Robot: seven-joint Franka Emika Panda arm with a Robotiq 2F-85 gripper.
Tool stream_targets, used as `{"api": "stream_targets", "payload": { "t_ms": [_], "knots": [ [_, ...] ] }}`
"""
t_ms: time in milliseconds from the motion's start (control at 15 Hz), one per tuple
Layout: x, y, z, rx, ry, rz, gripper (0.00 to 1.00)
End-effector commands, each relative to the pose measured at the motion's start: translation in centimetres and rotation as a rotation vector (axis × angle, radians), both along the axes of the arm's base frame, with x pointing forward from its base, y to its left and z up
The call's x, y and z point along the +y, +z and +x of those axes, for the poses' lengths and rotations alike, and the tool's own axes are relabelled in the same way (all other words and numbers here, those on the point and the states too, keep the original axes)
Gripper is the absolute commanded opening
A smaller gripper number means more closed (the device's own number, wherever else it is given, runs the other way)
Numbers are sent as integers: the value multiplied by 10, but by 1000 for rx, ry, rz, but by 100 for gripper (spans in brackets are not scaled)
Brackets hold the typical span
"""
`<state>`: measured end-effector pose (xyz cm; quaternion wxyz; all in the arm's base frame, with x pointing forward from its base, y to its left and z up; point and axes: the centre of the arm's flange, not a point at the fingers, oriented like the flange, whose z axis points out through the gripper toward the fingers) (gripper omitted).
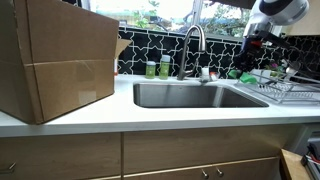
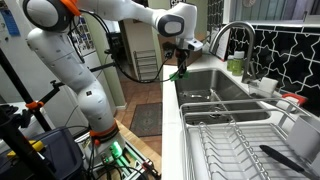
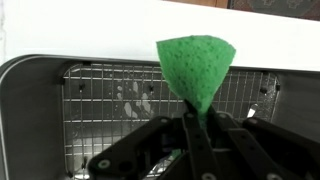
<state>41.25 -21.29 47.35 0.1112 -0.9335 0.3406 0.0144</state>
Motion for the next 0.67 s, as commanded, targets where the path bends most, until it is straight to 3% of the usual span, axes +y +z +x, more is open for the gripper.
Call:
{"api": "stream_targets", "payload": {
  "t_ms": [0, 600],
  "knots": [
    [24, -43, 10, 8, -24, 52, 3],
    [64, -111, 11, 101, -29, 152, 3]
  ]
}}
